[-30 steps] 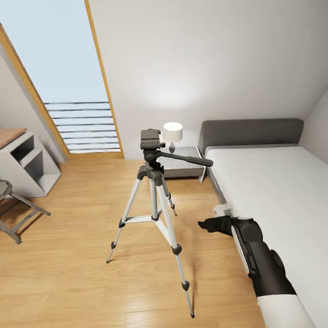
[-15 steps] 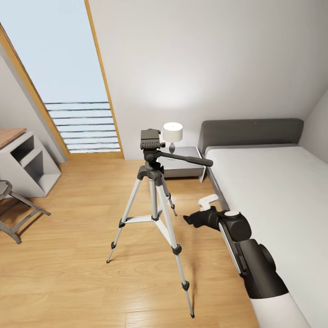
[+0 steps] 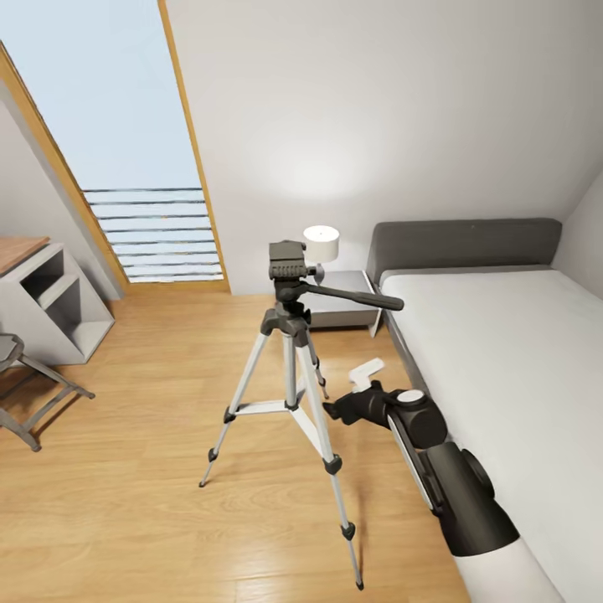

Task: Attach the digital camera to the camera tripod in the bedroom.

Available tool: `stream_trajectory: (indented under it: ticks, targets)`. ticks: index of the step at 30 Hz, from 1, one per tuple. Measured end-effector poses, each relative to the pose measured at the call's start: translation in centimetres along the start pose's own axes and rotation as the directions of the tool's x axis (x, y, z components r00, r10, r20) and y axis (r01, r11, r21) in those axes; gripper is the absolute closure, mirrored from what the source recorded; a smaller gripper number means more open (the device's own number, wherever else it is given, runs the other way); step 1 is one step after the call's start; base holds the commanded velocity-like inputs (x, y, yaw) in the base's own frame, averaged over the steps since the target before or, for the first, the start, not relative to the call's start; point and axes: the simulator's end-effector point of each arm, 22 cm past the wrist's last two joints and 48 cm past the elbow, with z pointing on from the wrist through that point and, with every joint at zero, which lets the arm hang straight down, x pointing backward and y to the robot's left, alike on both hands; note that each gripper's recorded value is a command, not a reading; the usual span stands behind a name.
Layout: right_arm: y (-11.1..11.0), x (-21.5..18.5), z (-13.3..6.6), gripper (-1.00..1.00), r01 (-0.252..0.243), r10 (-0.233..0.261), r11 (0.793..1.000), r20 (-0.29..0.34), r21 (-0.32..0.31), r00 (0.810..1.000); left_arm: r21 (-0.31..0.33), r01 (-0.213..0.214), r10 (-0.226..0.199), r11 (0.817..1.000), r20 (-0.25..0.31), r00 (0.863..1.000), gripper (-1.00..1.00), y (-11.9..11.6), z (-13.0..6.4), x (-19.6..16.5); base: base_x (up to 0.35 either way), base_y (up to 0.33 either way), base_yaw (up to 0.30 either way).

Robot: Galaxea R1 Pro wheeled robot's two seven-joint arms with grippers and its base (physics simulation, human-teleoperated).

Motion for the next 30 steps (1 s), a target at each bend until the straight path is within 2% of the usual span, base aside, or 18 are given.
stream_trajectory:
  ticks: [16, 20, 22, 23, 30]
  targets:
    - [1.0, 0.0, 0.1, -1.00, 0.012, -0.012, 1.000, -0.001, -0.029, 1.000, 0.001, 0.000, 0.000, 1.000, -0.001, 1.000, 1.00, -0.1, 0.0, 0.1, 0.004, 0.006, 0.000]
    - [1.7, -0.1, 0.1, -1.00, 0.009, -0.009, 0.999, 0.000, -0.053, 1.000, 0.002, 0.000, 0.000, 1.000, -0.001, 1.000, 1.00, -0.1, 0.0, 0.1, 0.000, 0.000, 0.000]
    - [2.4, -0.3, 0.1, -1.00, 0.006, -0.006, 0.997, 0.003, -0.076, 1.000, 0.002, 0.000, 0.000, 1.000, -0.001, 1.000, 1.00, -0.1, 0.0, 0.1, 0.000, 0.000, 0.000]
    - [3.5, -0.6, 0.1, -1.00, 0.001, 0.000, 0.994, 0.008, -0.109, 1.000, 0.002, 0.000, 0.000, 1.000, -0.001, 1.000, 1.00, -0.1, 0.0, 0.1, 0.000, 0.000, 0.000]
    - [4.1, -0.8, 0.1, -1.00, -0.002, 0.004, 0.992, 0.013, -0.126, 1.000, 0.002, 0.000, 0.000, 1.000, -0.001, 1.000, 1.00, -0.1, 0.0, 0.1, 0.000, 0.000, 0.000]
